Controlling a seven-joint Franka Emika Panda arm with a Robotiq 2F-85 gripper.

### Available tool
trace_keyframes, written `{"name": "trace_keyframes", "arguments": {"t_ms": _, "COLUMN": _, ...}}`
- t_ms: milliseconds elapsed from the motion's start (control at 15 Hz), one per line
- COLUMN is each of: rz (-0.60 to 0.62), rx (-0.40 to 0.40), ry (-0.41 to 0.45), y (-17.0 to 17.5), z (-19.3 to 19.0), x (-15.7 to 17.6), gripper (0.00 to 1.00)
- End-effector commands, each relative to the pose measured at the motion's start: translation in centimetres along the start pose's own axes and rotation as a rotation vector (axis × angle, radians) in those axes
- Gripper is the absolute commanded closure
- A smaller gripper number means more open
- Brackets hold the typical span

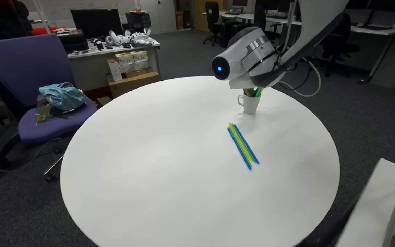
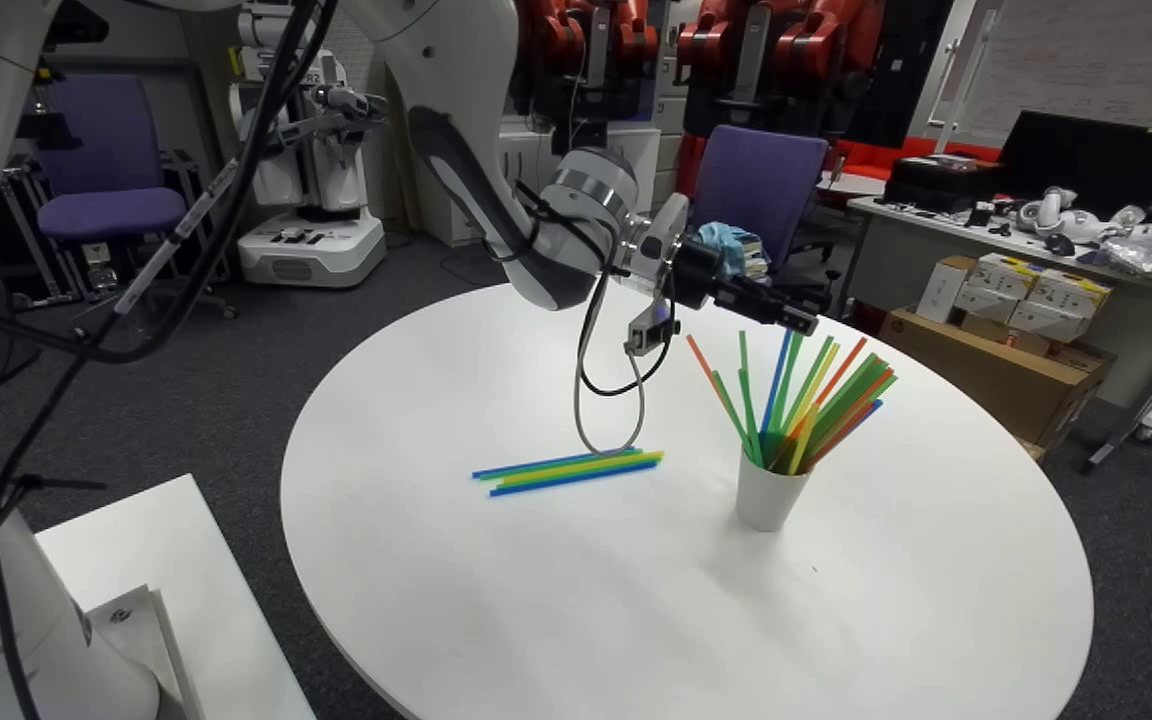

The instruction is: Put the straw inside the mug

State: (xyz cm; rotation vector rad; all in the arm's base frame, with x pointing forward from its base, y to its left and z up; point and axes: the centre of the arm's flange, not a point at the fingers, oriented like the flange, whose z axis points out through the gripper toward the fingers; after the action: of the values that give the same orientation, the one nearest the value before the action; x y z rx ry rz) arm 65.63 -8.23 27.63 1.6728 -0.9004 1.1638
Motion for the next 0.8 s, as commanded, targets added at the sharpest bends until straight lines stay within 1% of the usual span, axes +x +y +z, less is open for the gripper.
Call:
{"name": "trace_keyframes", "arguments": {"t_ms": 0, "rz": 0.009, "rx": -0.004, "ry": 0.012, "y": 0.8, "z": 0.1, "x": 0.9, "gripper": 0.00}}
{"name": "trace_keyframes", "arguments": {"t_ms": 67, "rz": 0.012, "rx": 0.014, "ry": -0.063, "y": 0.8, "z": 0.1, "x": 1.5, "gripper": 0.00}}
{"name": "trace_keyframes", "arguments": {"t_ms": 133, "rz": 0.015, "rx": 0.038, "ry": -0.155, "y": 0.8, "z": 0.0, "x": 2.1, "gripper": 0.00}}
{"name": "trace_keyframes", "arguments": {"t_ms": 333, "rz": 0.028, "rx": 0.110, "ry": -0.309, "y": 0.7, "z": -0.5, "x": 4.3, "gripper": 0.00}}
{"name": "trace_keyframes", "arguments": {"t_ms": 733, "rz": 0.075, "rx": 0.268, "ry": -0.629, "y": 1.7, "z": -2.6, "x": 9.0, "gripper": 0.00}}
